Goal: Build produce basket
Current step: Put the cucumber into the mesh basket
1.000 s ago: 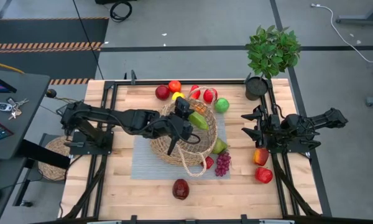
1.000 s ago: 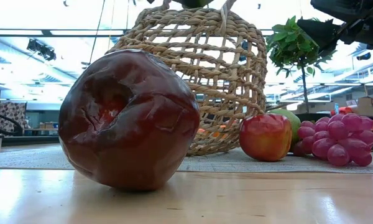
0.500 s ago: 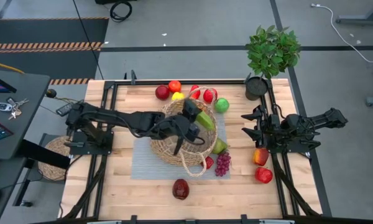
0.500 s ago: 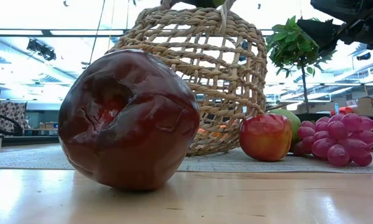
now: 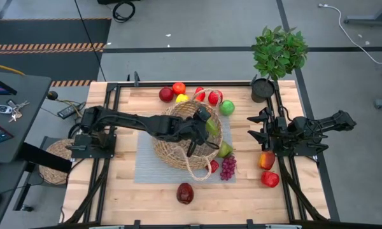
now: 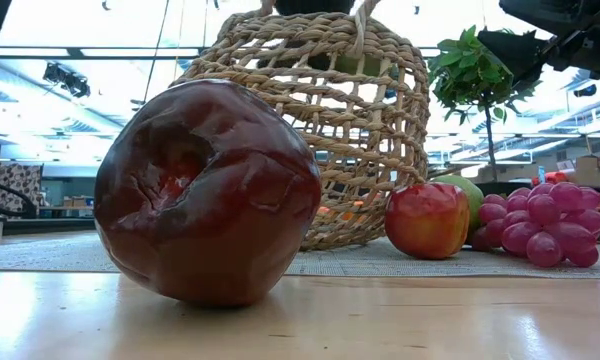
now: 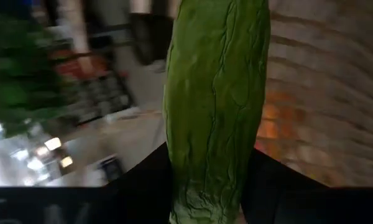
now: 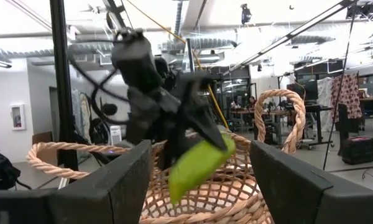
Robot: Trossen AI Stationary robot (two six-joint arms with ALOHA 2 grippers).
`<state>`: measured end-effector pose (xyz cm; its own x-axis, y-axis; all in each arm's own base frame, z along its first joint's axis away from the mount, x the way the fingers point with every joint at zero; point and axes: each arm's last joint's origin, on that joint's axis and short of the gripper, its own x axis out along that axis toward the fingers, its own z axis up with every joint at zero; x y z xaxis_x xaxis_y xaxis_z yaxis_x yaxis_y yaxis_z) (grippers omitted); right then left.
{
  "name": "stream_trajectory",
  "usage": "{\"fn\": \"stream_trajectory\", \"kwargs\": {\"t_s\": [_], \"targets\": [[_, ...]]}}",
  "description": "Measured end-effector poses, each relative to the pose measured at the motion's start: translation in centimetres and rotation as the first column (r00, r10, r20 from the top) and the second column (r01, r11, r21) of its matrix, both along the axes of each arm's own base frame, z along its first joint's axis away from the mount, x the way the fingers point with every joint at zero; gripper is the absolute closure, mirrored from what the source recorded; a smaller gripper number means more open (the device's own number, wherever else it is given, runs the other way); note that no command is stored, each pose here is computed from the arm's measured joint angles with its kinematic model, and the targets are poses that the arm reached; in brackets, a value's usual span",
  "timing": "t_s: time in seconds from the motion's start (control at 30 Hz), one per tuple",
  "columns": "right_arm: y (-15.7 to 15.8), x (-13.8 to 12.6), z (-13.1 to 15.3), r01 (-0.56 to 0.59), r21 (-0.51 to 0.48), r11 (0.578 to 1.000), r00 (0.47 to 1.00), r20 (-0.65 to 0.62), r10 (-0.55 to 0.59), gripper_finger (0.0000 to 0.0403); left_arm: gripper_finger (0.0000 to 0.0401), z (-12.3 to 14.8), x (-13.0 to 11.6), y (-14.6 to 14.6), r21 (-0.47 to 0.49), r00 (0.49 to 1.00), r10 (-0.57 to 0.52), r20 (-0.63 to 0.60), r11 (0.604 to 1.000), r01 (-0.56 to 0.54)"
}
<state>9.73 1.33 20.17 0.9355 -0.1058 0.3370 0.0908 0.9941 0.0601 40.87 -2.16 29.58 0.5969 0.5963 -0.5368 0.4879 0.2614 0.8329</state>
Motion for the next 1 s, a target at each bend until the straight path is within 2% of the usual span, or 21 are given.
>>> {"fn": "stream_trajectory", "kwargs": {"t_s": [0.17,0.23,0.33,0.47,0.63,0.83,1.0], "targets": [[0.0,0.0,0.0,0.0,0.0,1.0,1.0,0.0,0.0,0.0128,0.025,-1.6,-0.6,0.7,-0.126,0.993,0.008,-0.117,0.992,-0.023],[0.0,0.0,0.0,0.0,0.0,1.0,1.0,0.0,0.0,0.0128,0.0245,-1.8,-0.8,1.0,-0.192,0.992,0.006,-0.128,0.981,-0.031],[0.0,0.0,0.0,0.0,0.0,1.0,1.0,0.0,0.0,0.0128,0.0243,-2.1,-1.1,1.3,-0.292,0.989,0.0,-0.148,0.955,-0.044],[0.0,0.0,0.0,0.0,0.0,1.0,1.0,0.0,0.0,0.0128,0.0242,-2.4,-1.5,1.6,-0.373,0.983,-0.006,-0.183,0.926,-0.063],[0.0,0.0,0.0,0.0,0.0,1.0,1.0,0.0,0.0,0.0128,0.0241,-2.7,-1.7,2.1,-0.5,0.973,-0.084,-0.216,0.865,-0.037],[0.0,0.0,0.0,-0.001,0.0,1.0,1.0,0.0,0.001,0.0128,0.0241,-3.7,-1.9,2.8,-0.578,0.973,-0.079,-0.219,0.814,-0.064],[0.0,0.0,0.0,0.0,0.0,1.0,1.0,0.0,0.0,0.0128,0.0241,-5.5,-2.4,3.5,-0.582,0.965,-0.065,-0.255,0.807,-0.099]]}}
